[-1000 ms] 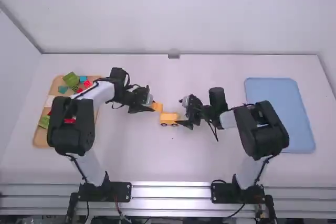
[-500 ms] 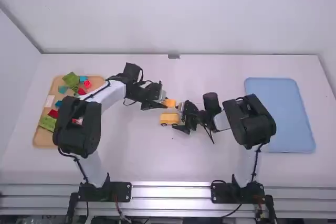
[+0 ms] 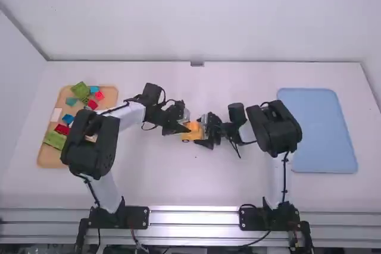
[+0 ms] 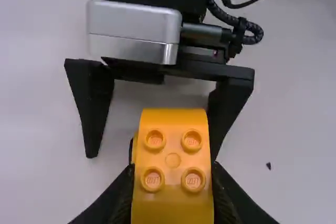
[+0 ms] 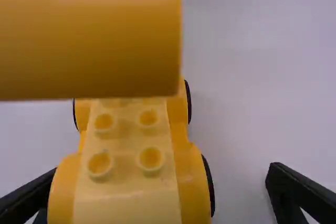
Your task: Assemble lego blocks to make yellow taxi
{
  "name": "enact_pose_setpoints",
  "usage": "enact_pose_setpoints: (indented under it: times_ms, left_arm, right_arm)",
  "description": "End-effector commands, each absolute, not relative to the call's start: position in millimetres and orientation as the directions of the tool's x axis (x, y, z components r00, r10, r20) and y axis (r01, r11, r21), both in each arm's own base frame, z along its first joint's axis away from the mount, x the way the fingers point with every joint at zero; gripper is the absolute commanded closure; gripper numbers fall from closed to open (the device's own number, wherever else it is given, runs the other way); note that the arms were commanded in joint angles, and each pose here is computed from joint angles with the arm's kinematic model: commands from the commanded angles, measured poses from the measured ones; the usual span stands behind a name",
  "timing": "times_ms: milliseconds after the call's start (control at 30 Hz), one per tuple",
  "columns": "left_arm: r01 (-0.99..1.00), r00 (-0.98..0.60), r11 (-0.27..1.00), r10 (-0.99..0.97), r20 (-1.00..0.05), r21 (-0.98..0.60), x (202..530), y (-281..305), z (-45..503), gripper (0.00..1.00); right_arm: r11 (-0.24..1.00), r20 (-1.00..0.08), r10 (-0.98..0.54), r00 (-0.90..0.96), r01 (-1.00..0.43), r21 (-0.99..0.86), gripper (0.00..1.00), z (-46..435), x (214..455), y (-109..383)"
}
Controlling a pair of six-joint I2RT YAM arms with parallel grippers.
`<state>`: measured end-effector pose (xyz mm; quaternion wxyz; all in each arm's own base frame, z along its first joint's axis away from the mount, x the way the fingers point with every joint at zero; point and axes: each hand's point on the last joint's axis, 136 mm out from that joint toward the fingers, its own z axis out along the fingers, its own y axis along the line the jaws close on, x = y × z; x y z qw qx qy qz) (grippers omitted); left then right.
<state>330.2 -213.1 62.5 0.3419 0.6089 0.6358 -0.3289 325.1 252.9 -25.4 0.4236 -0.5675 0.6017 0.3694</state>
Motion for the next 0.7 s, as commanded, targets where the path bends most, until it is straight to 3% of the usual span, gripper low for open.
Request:
enact_pose_setpoints:
  times_ms: [0, 233, 367, 467, 567, 667]
  left_arm:
    - [0.997, -0.072, 0.059, 0.535, -0.842, -0.047, 323, -213, 62, 0.83]
    - [0.995, -0.082, 0.088, 0.533, -0.842, -0.041, 321, -212, 50, 0.81]
    - [0.989, -0.108, 0.145, 0.538, -0.836, -0.035, 329, -208, 44, 0.82]
    - [0.984, -0.12, 0.177, 0.549, -0.827, -0.025, 333, -207, 39, 0.82]
    - [0.984, -0.118, 0.178, 0.55, -0.827, -0.022, 332, -207, 37, 0.83]
    - [0.984, -0.115, 0.178, 0.55, -0.827, -0.018, 332, -207, 37, 0.86]
  right_arm:
    - [0.033, -0.94, -0.34, 0.022, -0.999, -0.035, 0.01, -24, 319, 260]
    - [0.024, -0.942, -0.336, 0.029, -0.999, -0.039, 0.02, -24, 317, 261]
    - [0.015, -0.941, -0.337, 0.033, -0.999, -0.04, 0.09, -24, 315, 263]
    - [0.018, -0.94, -0.339, 0.032, -0.999, -0.041, 0.2, -24, 315, 263]
    - [0.016, -0.938, -0.346, 0.031, -0.999, -0.039, 0.37, -25, 314, 266]
    - [0.021, -0.935, -0.354, 0.032, -0.999, -0.042, 0.45, -27, 314, 266]
